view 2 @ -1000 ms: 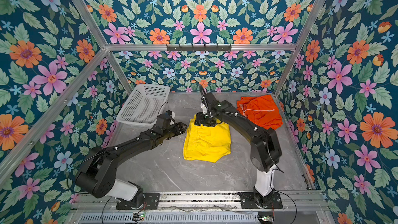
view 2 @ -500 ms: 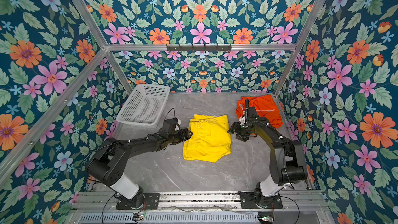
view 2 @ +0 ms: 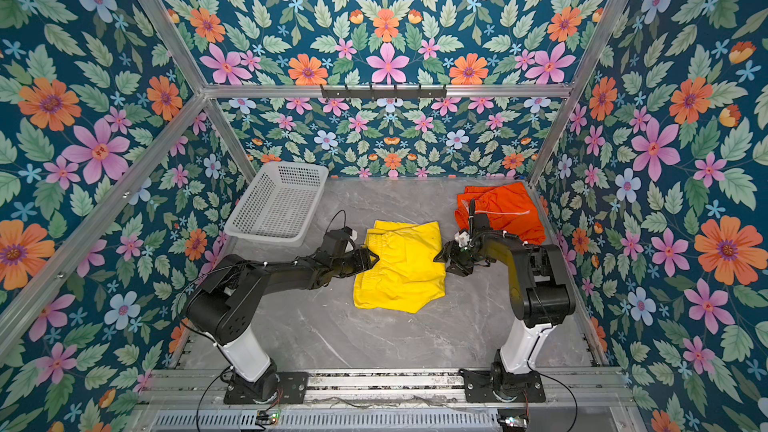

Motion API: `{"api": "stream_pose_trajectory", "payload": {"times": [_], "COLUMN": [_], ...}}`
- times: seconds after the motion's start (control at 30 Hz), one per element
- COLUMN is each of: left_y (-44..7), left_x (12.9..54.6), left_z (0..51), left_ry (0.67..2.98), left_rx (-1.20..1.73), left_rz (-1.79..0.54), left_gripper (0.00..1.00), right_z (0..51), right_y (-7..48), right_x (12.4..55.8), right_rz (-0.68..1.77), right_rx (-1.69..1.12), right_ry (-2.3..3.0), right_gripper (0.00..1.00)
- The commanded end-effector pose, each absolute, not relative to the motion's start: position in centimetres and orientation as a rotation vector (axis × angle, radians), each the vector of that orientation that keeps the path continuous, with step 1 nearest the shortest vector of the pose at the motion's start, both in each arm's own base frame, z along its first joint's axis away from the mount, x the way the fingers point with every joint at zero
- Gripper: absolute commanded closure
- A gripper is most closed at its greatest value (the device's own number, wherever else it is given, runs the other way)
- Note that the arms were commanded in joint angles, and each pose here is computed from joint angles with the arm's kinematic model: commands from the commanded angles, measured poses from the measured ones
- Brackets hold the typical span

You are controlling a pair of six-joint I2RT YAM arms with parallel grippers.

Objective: Fold and stack the shorts

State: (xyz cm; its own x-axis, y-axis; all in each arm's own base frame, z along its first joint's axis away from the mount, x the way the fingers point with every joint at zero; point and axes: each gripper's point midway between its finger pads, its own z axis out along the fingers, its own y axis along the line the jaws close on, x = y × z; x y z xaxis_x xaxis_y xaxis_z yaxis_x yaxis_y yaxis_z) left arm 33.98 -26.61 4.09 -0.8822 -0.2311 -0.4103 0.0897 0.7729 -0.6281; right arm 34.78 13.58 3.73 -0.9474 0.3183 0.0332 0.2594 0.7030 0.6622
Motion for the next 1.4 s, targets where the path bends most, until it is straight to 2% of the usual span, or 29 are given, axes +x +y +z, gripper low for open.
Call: {"api": "stream_pose_trajectory", "payload": {"times": [0.0,0.27,0.47,0.57,0.7,0.8,0.9,0.97,1.1,1.37], "left_y": [-26.1,-26.5,-26.9,-27.2,-27.5,-28.1,-28.9,-29.5,-30.8,-33.0], "left_x": [33.3,33.3,33.7,34.0,34.1,34.4,35.1,35.7,36.7,39.1], "left_z": [2.8,1.5,0.7,0.8,1.3,2.2,4.0,5.3,7.5,12.0], "left_ry": [2.546,2.56,2.575,2.569,2.555,2.522,2.462,2.413,2.337,2.208], "left_rx": [-0.14,-0.131,-0.132,-0.123,-0.115,-0.108,-0.101,-0.096,-0.083,-0.066], "left_rz": [-0.884,-0.885,-0.879,-0.889,-0.909,-0.94,-0.987,-1.01,-1.056,-1.079], "left_gripper": [0.34,0.44,0.47,0.5,0.54,0.66,0.83,0.91,0.99,1.0], "right_z": [3.5,3.4,4.1,3.6,3.0,3.5,4.7,5.9,8.1,13.5], "right_y": [14.3,16.5,17.6,17.7,17.6,17.0,16.5,16.3,16.1,14.0], "right_x": [35.4,36.0,36.5,36.8,37.3,37.8,38.2,38.6,39.3,40.9], "right_rz": [1.142,1.389,1.499,1.472,1.419,1.327,1.252,1.219,1.172,1.065], "right_rx": [0.425,0.313,0.248,0.238,0.246,0.244,0.212,0.181,0.132,0.088], "right_ry": [2.791,2.691,2.616,2.626,2.655,2.674,2.68,2.669,2.656,2.614], "right_gripper": [0.41,0.43,0.47,0.55,0.72,0.84,0.95,0.98,1.0,1.0]}}
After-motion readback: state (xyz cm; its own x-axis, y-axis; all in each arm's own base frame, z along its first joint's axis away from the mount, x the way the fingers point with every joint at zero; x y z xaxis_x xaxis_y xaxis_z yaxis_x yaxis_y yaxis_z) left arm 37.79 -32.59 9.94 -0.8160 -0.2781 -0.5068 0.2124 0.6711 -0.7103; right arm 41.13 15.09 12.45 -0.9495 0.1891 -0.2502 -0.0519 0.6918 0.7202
